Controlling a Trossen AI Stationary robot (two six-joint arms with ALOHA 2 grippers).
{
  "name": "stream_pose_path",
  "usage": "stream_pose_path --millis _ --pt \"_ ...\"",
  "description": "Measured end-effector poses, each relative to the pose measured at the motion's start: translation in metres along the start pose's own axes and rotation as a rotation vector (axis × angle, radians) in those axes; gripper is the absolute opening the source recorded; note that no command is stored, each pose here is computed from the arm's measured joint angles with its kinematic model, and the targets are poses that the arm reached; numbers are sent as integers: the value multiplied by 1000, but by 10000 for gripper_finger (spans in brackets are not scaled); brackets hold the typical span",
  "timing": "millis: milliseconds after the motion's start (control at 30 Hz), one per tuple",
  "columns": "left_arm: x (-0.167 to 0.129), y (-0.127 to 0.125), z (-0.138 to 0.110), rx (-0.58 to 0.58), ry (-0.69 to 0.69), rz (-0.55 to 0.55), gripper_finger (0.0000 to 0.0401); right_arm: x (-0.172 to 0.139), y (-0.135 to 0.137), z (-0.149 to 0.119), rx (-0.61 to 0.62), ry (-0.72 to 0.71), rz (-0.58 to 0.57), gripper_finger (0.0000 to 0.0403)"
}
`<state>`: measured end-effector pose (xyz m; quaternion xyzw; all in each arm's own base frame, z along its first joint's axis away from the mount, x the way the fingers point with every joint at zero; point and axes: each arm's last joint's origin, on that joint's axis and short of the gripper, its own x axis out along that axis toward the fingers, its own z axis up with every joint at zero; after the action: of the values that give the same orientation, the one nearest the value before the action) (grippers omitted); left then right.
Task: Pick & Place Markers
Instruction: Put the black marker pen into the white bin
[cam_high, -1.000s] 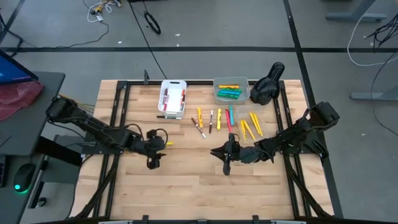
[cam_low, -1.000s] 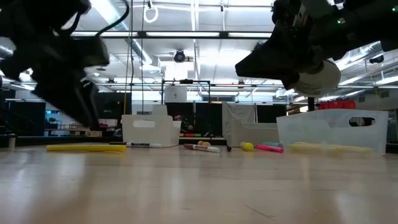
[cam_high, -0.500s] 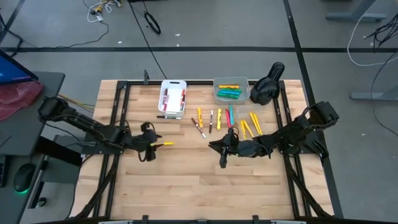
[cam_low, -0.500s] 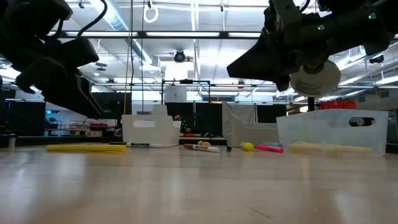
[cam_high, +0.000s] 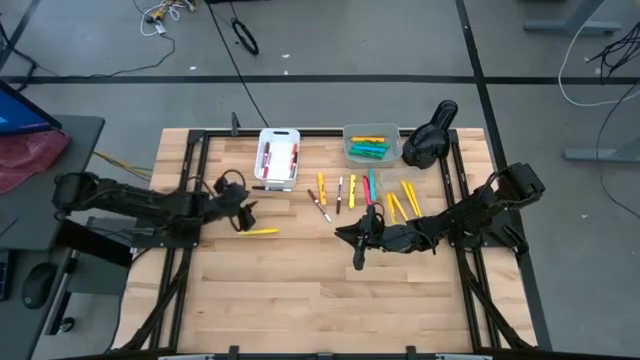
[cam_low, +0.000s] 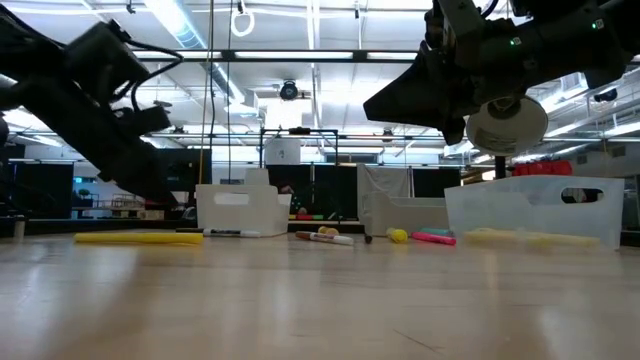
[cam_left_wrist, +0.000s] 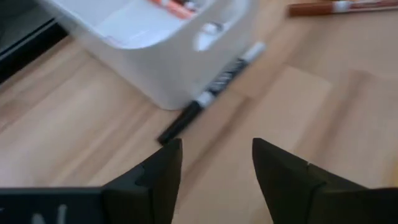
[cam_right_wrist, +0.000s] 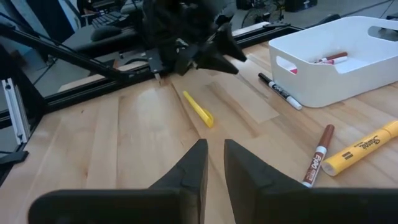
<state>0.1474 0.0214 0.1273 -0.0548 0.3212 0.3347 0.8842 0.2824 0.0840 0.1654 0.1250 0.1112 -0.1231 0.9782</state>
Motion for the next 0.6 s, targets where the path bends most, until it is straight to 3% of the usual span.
stream_pose_path --millis 100,300,600 --pt "6 9 3 6 21 19 229 0 0 0 -5 0 0 56" --pt "14 24 9 38 39 -53 277 0 0 0 -5 1 0 56" --pt "28 43 10 61 75 -49 264 0 0 0 -24 1 0 56"
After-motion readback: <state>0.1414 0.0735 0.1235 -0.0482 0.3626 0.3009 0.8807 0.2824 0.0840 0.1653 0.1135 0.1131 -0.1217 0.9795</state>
